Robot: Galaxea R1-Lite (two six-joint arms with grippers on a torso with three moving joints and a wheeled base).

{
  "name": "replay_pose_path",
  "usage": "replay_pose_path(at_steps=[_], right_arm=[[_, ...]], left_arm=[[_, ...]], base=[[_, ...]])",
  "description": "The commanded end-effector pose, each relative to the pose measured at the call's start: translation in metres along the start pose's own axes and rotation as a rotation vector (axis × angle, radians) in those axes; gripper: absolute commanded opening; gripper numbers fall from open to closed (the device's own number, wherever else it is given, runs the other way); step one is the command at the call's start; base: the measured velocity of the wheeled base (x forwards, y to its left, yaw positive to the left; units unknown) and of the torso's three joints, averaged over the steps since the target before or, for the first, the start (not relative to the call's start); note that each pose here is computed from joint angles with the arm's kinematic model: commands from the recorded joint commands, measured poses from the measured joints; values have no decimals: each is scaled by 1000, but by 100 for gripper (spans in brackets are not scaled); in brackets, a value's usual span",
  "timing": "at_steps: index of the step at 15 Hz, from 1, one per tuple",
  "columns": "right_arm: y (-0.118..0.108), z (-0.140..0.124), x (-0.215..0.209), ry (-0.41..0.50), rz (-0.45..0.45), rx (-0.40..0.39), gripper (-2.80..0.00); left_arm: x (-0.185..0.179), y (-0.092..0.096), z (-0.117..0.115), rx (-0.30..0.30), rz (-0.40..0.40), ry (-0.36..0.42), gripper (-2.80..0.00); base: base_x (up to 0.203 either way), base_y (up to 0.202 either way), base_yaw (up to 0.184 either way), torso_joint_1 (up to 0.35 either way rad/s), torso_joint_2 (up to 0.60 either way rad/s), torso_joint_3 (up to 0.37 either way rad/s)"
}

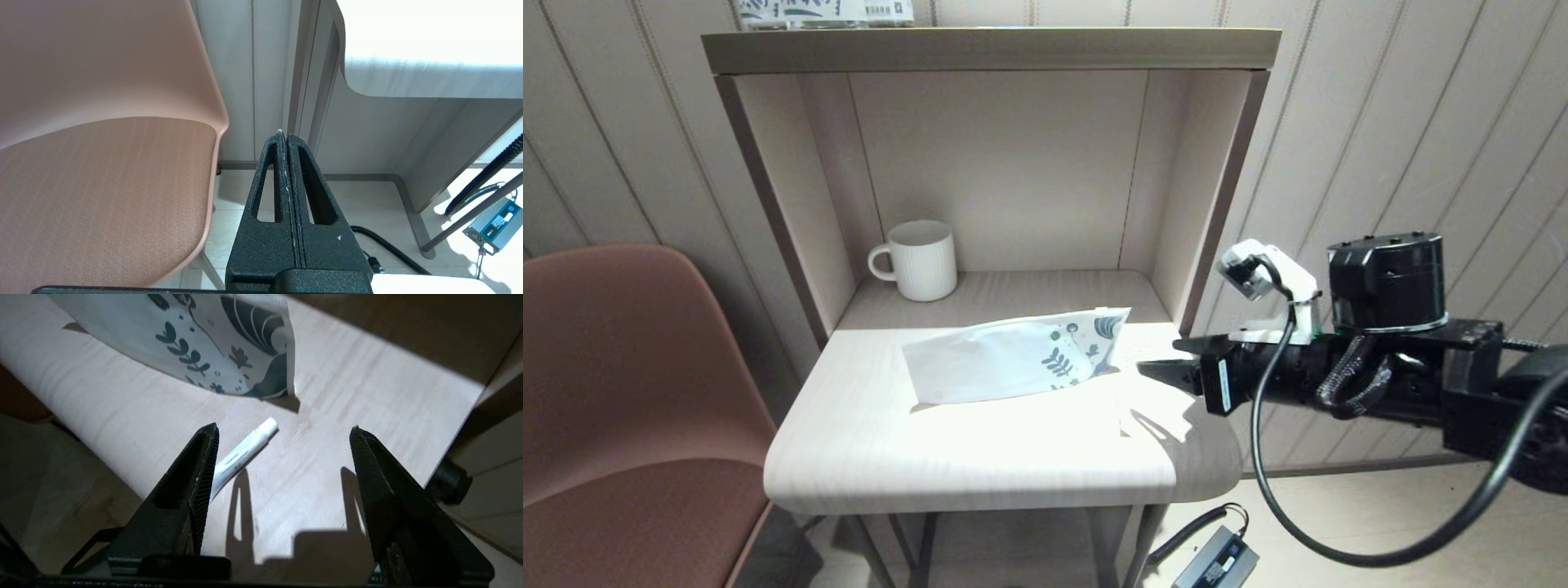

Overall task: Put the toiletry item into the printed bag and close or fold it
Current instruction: Pick up the storage bag

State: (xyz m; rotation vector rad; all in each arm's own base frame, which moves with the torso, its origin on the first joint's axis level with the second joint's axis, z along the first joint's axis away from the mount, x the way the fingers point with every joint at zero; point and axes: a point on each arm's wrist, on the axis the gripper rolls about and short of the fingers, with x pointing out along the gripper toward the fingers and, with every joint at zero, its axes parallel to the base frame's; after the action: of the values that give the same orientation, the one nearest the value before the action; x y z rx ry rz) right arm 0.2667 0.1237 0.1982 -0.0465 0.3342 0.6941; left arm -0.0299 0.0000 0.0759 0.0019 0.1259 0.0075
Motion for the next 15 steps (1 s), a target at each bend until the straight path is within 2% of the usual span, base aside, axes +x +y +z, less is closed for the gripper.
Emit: replay_pose_path(at_steps=[1,3,7,15], right_arm=[[-6,-8,21,-5,2,-33,0],[-10,-10,36,5,22,-59,0],[-16,-6,63,-3,143,-62,0],[-6,-4,59,-10,174,-76,0]], left_arm=[[0,0,0,0,2,1,-280],[0,0,0,0,2,0,-280],[0,0,0,0,2,0,-280],[0,0,0,0,2,1,-280]], base=[[0,0,0,0,0,0],[0,0,0,0,0,0],[0,0,0,0,0,0],[0,0,0,0,0,0]])
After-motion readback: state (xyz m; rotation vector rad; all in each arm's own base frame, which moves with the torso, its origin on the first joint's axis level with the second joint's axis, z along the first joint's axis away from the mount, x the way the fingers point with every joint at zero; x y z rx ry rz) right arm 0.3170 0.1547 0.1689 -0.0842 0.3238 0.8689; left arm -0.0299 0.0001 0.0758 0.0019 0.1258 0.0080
